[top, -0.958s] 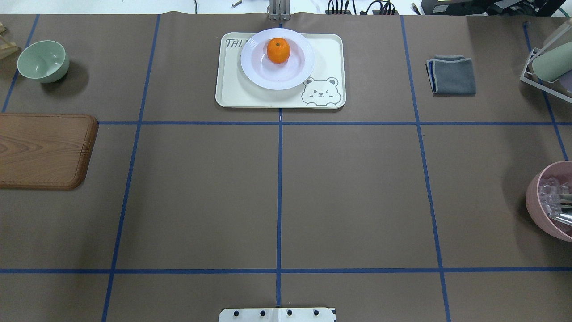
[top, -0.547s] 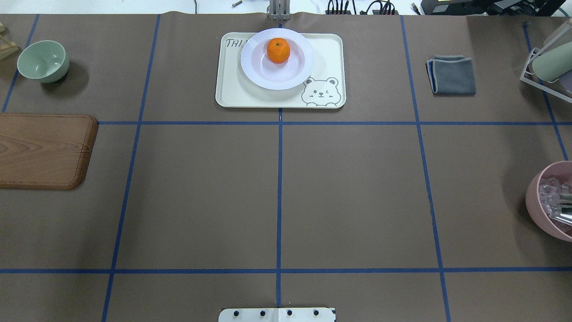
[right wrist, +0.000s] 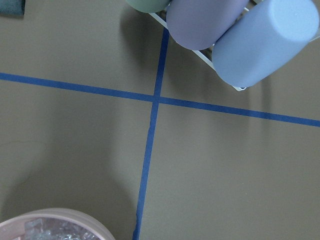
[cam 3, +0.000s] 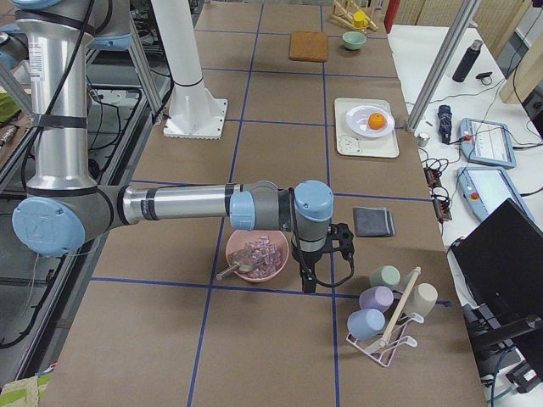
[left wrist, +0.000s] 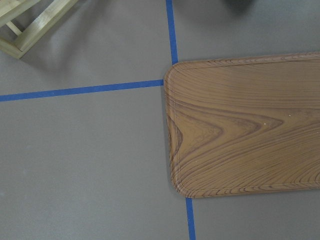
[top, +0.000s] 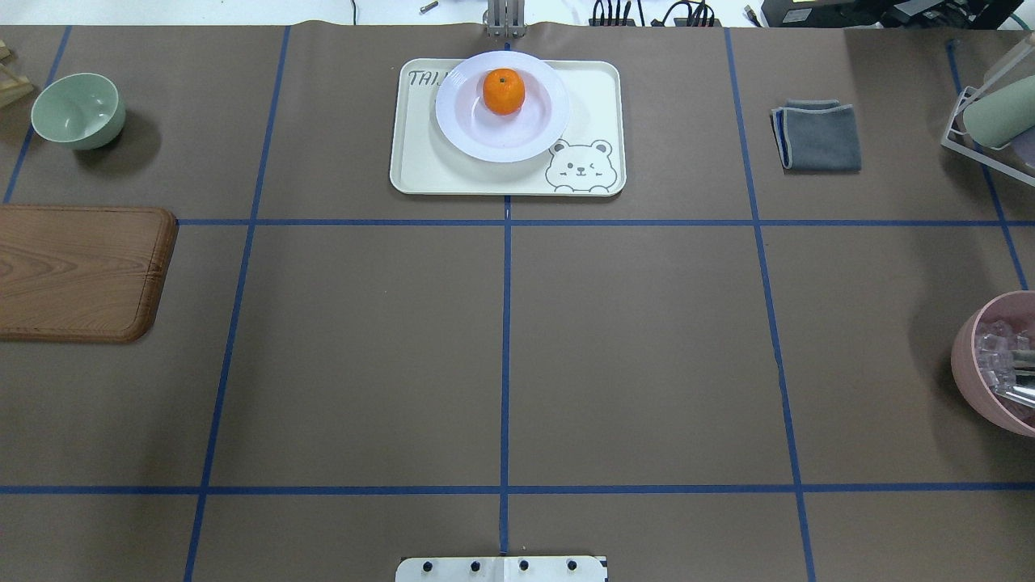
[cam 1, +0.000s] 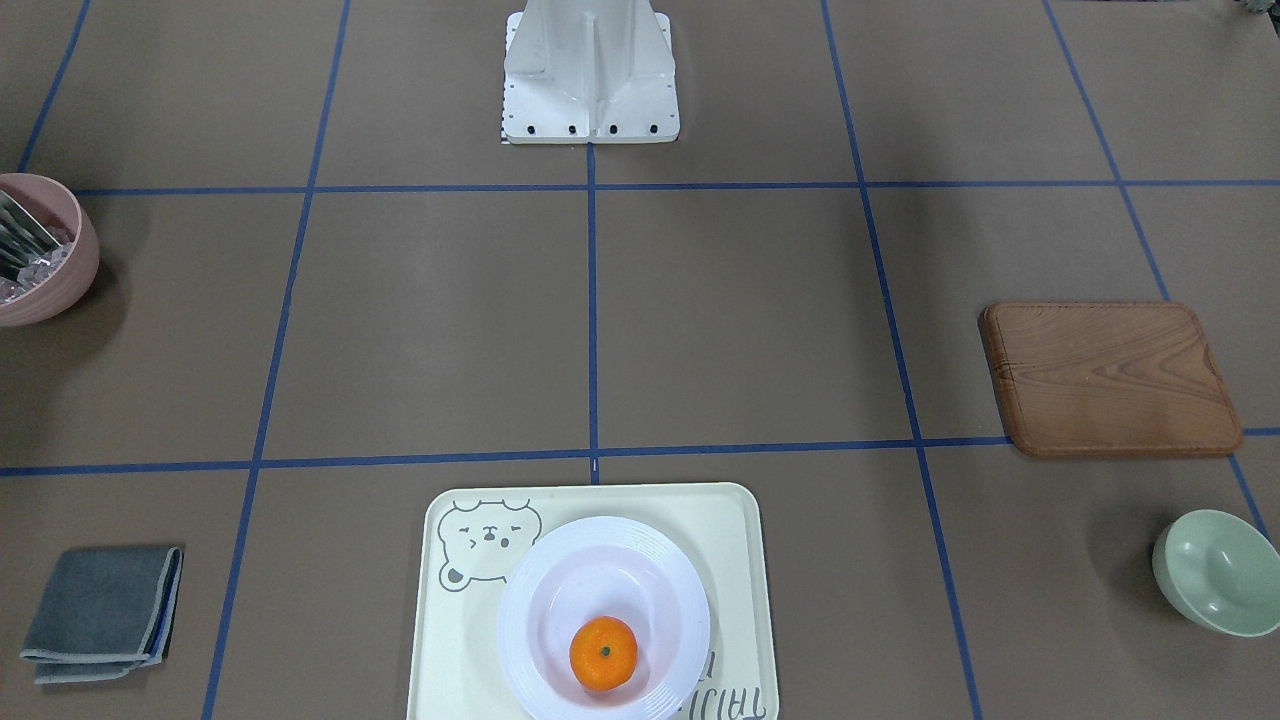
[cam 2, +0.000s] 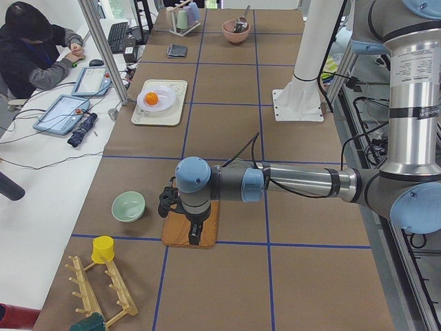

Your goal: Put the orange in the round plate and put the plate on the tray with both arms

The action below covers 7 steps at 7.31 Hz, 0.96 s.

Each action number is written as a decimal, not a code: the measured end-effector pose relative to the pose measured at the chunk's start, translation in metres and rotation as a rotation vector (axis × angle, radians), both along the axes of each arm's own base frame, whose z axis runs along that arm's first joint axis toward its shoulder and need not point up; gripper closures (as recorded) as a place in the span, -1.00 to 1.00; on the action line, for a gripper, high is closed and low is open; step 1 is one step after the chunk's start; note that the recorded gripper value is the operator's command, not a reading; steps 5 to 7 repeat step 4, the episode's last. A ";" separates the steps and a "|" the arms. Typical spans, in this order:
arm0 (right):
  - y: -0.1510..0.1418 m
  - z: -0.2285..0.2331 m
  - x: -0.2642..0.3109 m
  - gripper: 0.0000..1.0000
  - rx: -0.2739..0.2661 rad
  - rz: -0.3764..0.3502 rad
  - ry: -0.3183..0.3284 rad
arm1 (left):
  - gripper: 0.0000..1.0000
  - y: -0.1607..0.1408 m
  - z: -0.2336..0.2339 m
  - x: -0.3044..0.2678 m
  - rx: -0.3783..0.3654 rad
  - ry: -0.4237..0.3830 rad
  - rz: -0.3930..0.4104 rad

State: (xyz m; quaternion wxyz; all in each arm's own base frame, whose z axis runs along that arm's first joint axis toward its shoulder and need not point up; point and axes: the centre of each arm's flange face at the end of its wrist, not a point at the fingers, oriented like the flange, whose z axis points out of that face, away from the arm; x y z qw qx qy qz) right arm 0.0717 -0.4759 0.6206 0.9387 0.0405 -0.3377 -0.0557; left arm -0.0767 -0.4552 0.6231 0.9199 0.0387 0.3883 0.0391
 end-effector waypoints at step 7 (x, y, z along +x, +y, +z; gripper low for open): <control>-0.002 -0.002 -0.001 -1.00 0.005 -0.002 0.001 | -0.97 0.000 0.001 0.000 -0.002 0.000 0.001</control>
